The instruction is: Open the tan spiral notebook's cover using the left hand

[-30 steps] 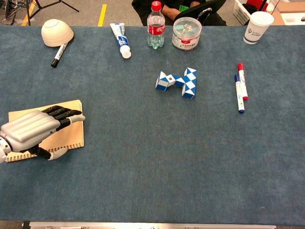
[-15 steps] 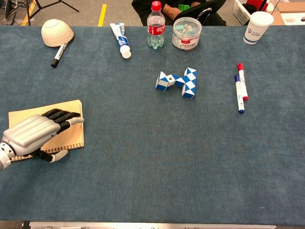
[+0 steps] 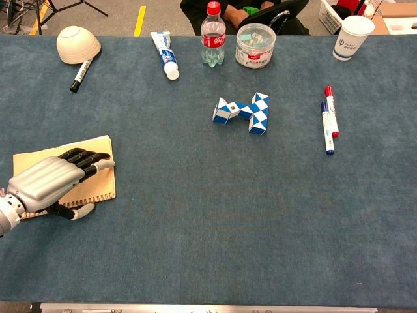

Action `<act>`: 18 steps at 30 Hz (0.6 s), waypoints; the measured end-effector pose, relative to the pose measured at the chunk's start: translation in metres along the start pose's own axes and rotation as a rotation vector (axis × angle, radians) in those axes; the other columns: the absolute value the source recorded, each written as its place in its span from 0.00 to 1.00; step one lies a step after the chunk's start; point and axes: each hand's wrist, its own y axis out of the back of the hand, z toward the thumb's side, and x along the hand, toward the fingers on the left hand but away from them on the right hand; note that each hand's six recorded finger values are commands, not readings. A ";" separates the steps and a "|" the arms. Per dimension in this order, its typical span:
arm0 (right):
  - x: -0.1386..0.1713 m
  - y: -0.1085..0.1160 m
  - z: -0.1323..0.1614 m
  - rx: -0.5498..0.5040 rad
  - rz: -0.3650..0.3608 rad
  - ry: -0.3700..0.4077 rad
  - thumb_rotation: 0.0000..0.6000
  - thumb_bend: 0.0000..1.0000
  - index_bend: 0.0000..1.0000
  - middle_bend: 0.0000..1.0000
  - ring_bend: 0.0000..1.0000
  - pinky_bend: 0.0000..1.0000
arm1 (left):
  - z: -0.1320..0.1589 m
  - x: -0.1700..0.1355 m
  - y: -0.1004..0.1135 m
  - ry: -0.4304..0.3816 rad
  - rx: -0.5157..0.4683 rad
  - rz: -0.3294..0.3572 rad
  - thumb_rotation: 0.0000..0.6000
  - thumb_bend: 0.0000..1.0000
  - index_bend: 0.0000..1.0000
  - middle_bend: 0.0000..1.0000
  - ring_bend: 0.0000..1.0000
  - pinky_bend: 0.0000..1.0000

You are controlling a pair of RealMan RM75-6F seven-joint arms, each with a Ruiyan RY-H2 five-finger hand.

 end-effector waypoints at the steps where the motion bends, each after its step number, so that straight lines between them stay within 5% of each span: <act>1: 0.000 0.000 0.000 0.000 0.000 0.000 1.00 0.39 0.34 0.28 0.21 0.31 | -0.001 0.001 0.001 0.003 0.005 0.002 0.61 0.34 0.00 0.00 0.00 0.03; 11: 0.002 0.002 -0.003 0.001 -0.005 -0.007 1.00 0.40 0.34 0.28 0.21 0.31 | -0.012 0.024 0.016 0.048 0.049 0.029 0.62 0.34 0.00 0.00 0.00 0.03; 18: 0.002 0.003 -0.003 0.001 -0.008 -0.008 1.00 0.40 0.34 0.28 0.21 0.31 | -0.021 0.044 0.031 0.109 0.018 0.062 0.80 0.34 0.00 0.00 0.00 0.03</act>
